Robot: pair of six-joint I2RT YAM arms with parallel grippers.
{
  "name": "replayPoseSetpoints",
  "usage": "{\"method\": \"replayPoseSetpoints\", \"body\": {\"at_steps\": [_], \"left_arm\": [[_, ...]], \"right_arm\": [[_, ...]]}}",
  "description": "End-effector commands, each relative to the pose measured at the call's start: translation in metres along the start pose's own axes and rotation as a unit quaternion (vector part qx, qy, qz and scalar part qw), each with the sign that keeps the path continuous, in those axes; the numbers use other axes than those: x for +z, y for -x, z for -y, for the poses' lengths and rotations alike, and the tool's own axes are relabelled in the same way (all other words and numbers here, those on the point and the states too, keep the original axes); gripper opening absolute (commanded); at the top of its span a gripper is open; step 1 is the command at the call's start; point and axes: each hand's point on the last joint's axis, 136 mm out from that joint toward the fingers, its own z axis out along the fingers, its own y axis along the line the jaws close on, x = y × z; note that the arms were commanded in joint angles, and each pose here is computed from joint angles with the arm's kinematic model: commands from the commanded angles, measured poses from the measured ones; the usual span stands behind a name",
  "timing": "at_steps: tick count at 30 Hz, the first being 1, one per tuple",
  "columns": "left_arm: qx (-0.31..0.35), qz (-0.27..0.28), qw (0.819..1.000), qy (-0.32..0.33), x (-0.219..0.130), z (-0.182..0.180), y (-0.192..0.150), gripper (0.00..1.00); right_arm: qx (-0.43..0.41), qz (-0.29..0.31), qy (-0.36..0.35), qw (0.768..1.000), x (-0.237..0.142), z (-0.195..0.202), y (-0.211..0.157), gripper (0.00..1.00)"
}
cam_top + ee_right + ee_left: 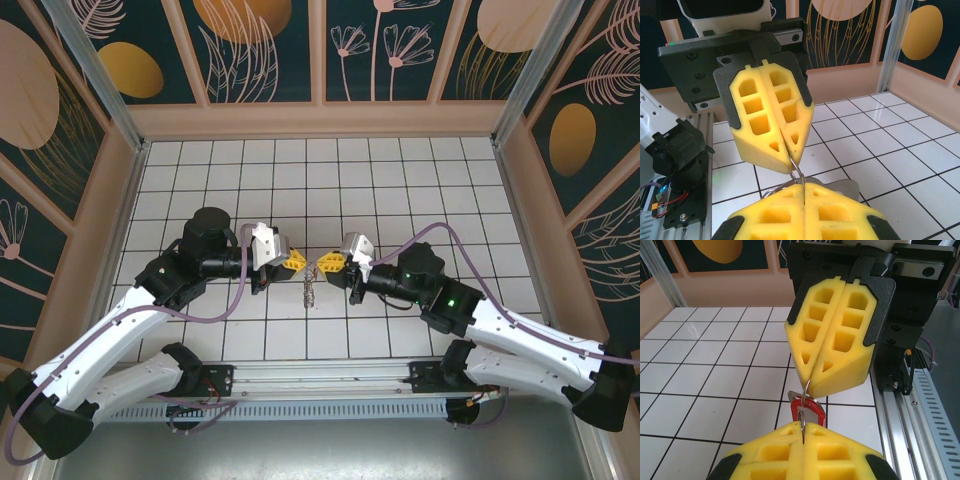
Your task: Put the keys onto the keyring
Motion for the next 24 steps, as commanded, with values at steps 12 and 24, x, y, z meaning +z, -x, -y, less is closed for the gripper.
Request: {"method": "replayPoseSetpoints", "body": {"at_steps": [12,24], "left_arm": [[0.01,0.013,1.0,-0.007,-0.0007,0.0029,0.0071,0.0],[0.009,0.011,1.0,-0.005,-0.0006,0.0023,0.0062,0.0]], "right_arm": [[-0.008,0.027,0.007,1.0,0.0036,0.0013,0.0137,0.0],[-0.004,0.027,0.01,1.0,0.0033,0.0004,0.0121,0.0]]}}
